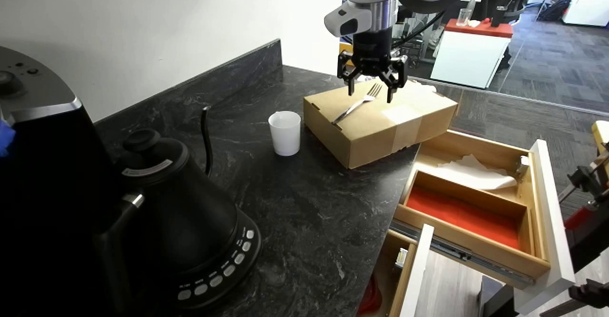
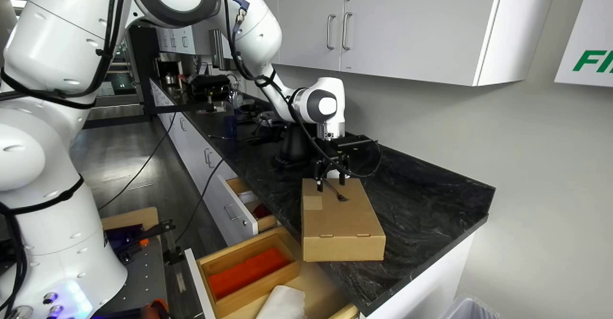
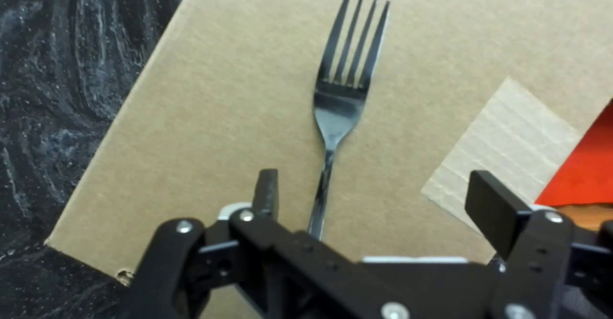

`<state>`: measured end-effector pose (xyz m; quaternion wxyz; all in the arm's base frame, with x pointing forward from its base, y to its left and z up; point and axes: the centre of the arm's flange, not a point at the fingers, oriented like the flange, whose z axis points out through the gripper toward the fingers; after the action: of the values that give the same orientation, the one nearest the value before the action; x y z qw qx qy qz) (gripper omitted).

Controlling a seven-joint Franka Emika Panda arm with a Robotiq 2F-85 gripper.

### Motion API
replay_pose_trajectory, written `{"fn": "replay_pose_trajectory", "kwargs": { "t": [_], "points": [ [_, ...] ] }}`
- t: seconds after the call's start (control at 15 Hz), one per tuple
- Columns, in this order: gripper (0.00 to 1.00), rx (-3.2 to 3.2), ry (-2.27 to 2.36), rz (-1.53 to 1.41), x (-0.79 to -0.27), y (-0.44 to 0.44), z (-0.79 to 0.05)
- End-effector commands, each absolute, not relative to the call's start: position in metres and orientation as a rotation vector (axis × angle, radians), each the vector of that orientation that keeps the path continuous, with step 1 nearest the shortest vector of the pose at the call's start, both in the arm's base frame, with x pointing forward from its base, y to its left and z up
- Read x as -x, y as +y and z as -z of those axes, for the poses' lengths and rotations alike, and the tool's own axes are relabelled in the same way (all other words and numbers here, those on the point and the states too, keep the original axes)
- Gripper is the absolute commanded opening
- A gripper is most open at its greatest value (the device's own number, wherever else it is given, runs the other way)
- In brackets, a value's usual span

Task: Pick the fork and put it in the drawer

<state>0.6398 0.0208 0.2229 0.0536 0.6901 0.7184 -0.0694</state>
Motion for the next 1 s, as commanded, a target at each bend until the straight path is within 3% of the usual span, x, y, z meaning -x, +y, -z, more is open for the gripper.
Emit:
{"fn": "replay_pose_trajectory", "kwargs": {
  "t": [0.0, 0.93],
  "points": [
    [1.0, -2.044, 2.121, 0.16, -0.625, 0.018, -0.232],
    [1.0, -2.226, 2.066, -0.122, -0.633, 0.021, -0.225]
  ]
}}
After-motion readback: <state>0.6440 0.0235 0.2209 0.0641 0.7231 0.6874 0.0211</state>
